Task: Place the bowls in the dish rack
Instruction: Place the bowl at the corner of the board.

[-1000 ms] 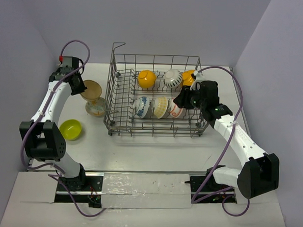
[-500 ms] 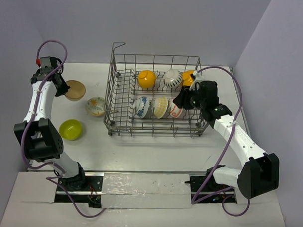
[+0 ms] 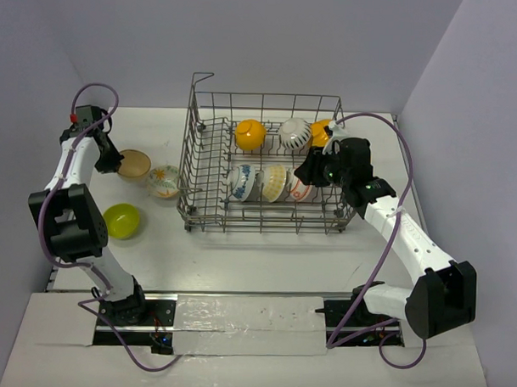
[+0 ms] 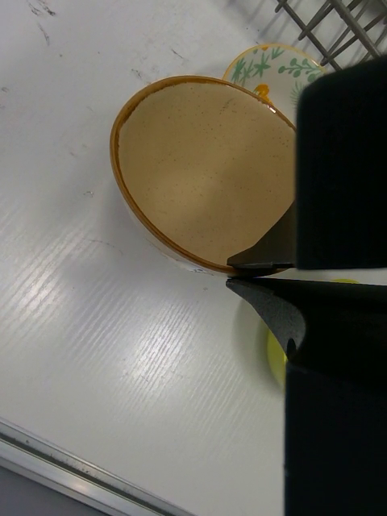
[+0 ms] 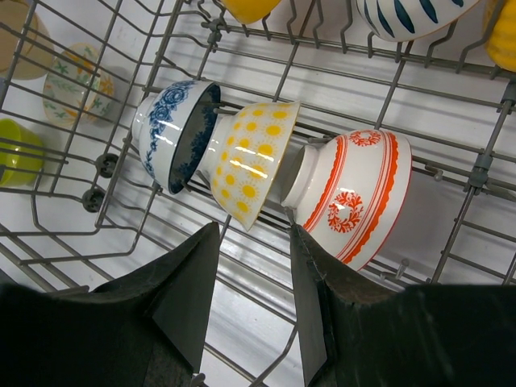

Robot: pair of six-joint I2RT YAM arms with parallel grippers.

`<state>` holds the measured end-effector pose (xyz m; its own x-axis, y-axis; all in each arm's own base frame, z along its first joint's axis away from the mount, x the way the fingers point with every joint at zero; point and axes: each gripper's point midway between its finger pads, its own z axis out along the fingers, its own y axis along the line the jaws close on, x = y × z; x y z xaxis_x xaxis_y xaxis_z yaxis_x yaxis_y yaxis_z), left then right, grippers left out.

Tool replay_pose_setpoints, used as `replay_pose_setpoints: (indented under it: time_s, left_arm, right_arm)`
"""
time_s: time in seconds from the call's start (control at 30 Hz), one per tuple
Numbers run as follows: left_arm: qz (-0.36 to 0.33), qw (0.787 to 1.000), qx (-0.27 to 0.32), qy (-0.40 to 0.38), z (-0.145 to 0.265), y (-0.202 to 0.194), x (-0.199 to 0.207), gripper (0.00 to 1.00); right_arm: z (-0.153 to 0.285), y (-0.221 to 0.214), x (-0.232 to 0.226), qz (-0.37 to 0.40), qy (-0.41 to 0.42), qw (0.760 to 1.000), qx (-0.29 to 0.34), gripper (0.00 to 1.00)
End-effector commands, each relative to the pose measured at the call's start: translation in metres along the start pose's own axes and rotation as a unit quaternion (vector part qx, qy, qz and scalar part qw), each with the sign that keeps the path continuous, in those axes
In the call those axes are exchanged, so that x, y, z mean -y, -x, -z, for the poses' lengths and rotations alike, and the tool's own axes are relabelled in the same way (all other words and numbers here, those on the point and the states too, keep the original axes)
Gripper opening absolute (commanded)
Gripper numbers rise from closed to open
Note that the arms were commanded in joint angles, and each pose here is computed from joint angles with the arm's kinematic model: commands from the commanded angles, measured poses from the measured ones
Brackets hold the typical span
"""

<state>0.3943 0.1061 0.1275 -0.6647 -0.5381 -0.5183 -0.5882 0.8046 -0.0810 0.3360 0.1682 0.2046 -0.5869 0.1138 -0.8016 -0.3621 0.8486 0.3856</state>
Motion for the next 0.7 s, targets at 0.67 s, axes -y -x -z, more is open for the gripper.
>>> replay_pose_setpoints:
  time_s: [0.67]
  left_arm:
    - [0.049,0.999,-0.002,0.022,-0.035,-0.002,-0.020,0.00]
  right_arm:
    - [0.006,0.018,-0.011,0.018,0.012,0.999,0.026,0.48]
